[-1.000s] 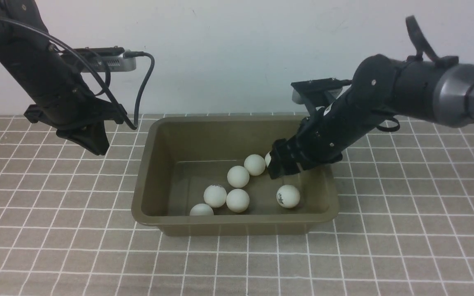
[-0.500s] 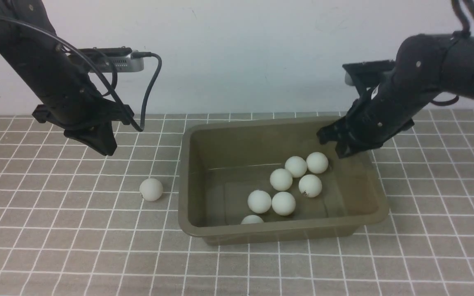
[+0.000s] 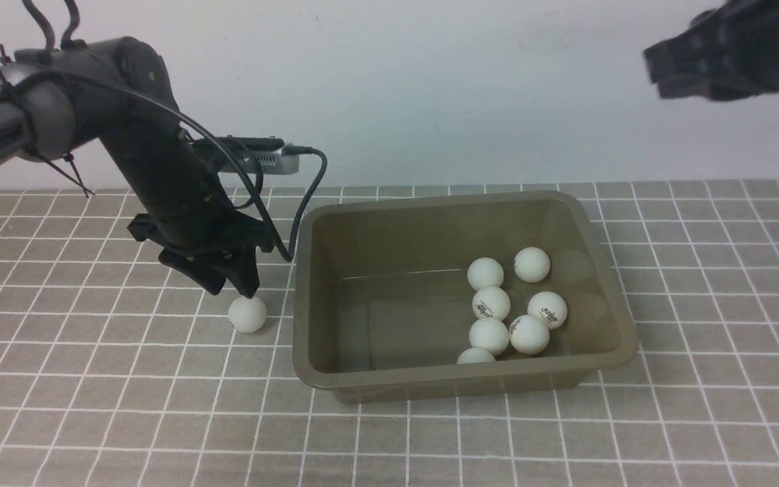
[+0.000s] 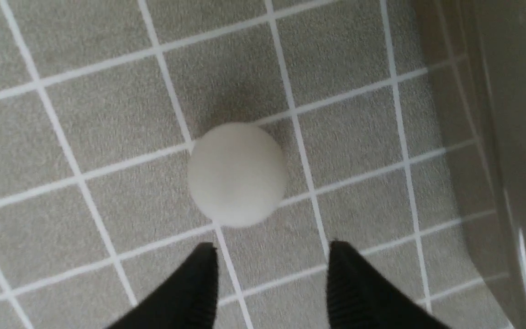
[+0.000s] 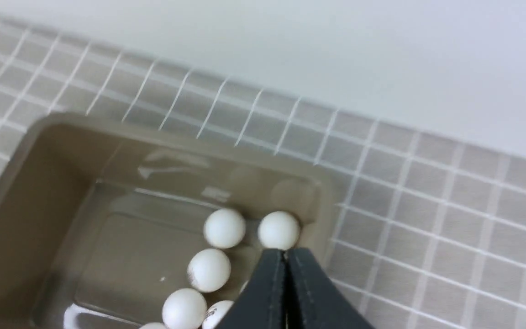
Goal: Put the table tennis balls into the box on the grey coffee tablecloth.
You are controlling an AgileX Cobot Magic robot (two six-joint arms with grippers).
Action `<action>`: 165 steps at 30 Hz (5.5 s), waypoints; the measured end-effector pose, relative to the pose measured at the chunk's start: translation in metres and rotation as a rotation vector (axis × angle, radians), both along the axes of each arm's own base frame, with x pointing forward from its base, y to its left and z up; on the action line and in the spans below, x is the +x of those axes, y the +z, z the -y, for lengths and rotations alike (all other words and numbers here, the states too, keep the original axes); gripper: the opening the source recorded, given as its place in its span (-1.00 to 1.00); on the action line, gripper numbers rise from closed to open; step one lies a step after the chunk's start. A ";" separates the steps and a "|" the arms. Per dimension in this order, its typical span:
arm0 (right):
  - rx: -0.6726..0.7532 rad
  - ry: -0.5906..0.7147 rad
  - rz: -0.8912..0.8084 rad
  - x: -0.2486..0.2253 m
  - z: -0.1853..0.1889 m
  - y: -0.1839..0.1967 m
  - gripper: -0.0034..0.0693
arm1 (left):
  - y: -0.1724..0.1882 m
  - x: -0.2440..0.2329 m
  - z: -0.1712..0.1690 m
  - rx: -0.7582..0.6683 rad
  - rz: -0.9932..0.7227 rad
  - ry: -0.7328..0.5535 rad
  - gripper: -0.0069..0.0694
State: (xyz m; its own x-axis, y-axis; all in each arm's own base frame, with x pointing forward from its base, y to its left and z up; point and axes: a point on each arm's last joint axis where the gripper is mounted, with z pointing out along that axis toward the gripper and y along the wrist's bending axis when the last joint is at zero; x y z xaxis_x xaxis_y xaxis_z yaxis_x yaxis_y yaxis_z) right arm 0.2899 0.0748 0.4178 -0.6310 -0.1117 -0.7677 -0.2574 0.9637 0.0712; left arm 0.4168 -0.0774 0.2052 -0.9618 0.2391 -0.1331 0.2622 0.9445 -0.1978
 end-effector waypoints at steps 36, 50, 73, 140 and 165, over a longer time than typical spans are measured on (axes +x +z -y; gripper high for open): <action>0.072 -0.149 0.383 -0.217 0.062 0.079 -0.95 | 0.038 -0.029 0.128 -0.134 0.170 -0.247 0.11; 0.241 -0.219 0.948 -0.313 0.075 -0.005 -0.95 | 0.100 -0.022 0.126 -0.120 0.264 -0.213 0.16; 0.315 -0.349 1.023 -0.305 0.086 -0.057 -0.95 | 0.237 -0.284 -0.008 -0.266 1.000 -0.080 -0.83; 0.310 -0.359 1.005 -0.304 0.086 -0.059 -0.95 | -0.034 -0.364 -0.073 -0.033 1.146 0.308 -0.83; 0.238 -0.250 0.896 -0.279 0.075 -0.095 -0.95 | -0.034 -0.364 -0.073 -0.030 1.147 0.305 -0.83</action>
